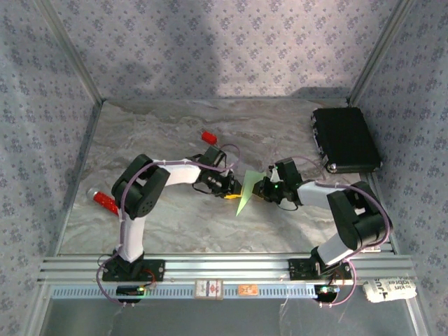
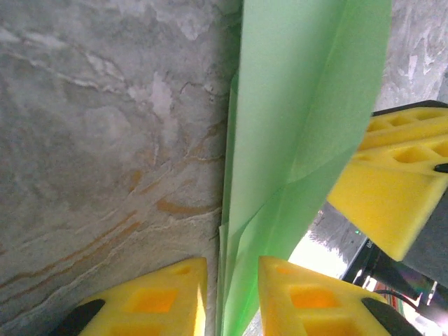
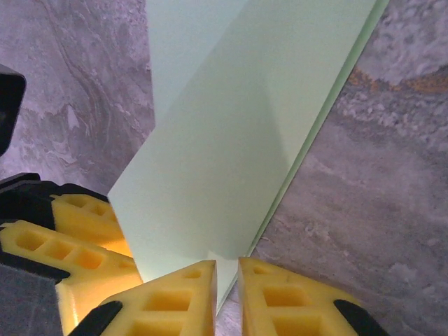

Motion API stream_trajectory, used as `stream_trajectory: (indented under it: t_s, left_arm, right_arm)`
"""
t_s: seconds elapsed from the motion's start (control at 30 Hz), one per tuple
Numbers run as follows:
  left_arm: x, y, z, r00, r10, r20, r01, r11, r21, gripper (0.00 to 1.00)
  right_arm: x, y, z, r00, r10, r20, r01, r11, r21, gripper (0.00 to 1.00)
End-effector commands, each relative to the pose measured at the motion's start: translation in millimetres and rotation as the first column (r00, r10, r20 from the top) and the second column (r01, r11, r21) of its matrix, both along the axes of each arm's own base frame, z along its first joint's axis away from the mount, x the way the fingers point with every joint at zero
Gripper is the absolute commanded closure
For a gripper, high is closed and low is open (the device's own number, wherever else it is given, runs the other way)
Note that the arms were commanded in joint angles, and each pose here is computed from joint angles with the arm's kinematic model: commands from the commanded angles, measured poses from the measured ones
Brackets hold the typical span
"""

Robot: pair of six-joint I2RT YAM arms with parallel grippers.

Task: Fold a paper plane with a square sheet of paper (pick it up from the middle)
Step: Move the paper plane to the center of the table.

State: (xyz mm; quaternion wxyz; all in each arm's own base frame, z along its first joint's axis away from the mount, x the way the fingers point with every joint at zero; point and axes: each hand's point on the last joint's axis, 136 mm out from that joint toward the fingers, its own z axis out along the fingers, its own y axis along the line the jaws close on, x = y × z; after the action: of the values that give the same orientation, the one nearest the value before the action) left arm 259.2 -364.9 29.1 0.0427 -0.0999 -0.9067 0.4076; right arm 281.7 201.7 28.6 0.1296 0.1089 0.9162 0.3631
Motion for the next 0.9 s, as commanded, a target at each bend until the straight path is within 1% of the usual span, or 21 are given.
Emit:
stream_trajectory:
  t_s: [0.0, 0.6, 0.73, 0.87]
  left_arm:
    - [-10.4, -9.0, -1.1, 0.998, -0.057, -0.026, 0.057, 0.998, -0.018, 0.75]
    - [-9.0, -19.0, -0.3, 0.999, -0.036, -0.036, 0.034, 0.998, -0.059, 0.76]
    - [-7.5, -20.5, 2.0, 0.999, -0.033, -0.028, 0.031, 0.997, -0.066, 0.80]
    - [-5.8, -21.3, 7.9, 1.000, -0.028, -0.013, 0.027, 0.996, -0.080, 0.90]
  right_arm:
    - [-9.3, 2.6, -8.5, 0.999, 0.016, -0.034, -0.015, 1.000, 0.011, 0.84]
    - [-24.8, 0.8, -16.6, 0.999, 0.018, -0.050, -0.016, 0.999, 0.029, 0.89]
    - [-24.8, 0.3, -15.3, 0.999, 0.016, -0.045, -0.015, 1.000, 0.028, 0.90]
    - [-21.3, -0.6, -10.2, 1.000, 0.009, -0.029, -0.008, 0.999, 0.035, 0.89]
